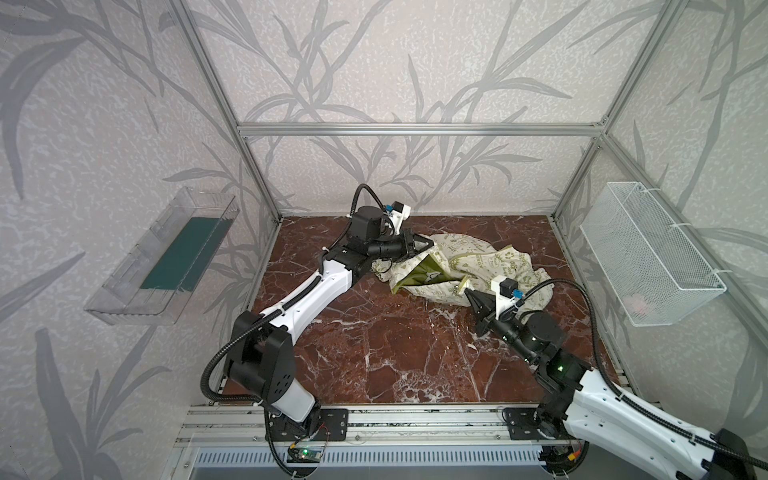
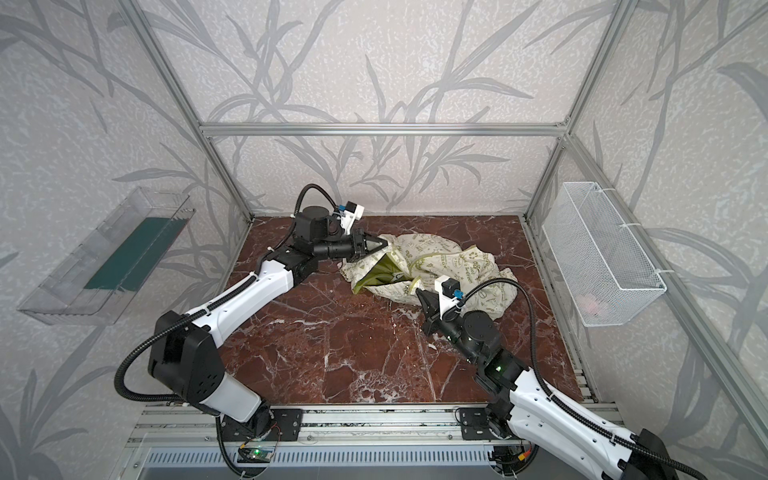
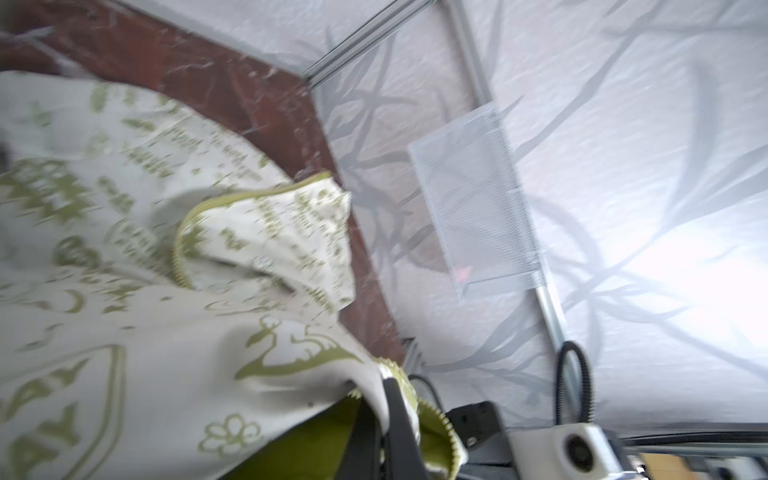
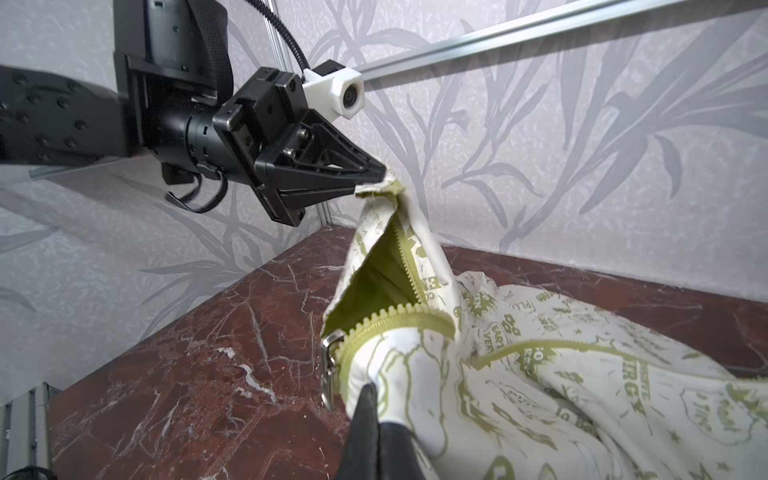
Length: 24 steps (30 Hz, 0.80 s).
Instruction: Zip up the jacket
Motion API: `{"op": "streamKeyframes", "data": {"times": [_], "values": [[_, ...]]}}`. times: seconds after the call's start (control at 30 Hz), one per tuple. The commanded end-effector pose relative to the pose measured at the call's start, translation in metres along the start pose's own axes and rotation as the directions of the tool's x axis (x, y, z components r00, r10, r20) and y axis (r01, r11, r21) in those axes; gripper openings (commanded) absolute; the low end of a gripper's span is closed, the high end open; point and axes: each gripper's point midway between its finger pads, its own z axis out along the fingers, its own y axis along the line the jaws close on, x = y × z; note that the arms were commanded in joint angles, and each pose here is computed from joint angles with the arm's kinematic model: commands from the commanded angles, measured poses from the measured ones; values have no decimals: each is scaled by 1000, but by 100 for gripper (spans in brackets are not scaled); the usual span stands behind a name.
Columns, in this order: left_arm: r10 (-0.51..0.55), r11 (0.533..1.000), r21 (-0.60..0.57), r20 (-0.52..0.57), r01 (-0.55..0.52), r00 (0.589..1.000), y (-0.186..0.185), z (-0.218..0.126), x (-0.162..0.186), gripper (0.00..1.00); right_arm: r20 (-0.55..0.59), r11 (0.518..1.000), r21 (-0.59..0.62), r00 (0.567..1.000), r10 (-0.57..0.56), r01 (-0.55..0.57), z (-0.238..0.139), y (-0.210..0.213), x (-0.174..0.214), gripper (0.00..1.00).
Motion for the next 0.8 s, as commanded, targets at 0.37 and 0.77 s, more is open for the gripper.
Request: {"op": "streamKeyframes", "data": {"times": [0.37,0.77], "values": [[231,871,371,268,-321,935,-118,-33,-51,0,201,977,-205,979,-18,60,19,11,-138,0],[681,574,159,452,-803,576,-119,-57,-24,0,118,937,-307,983,-138,168,27,35,-132,0]]}}
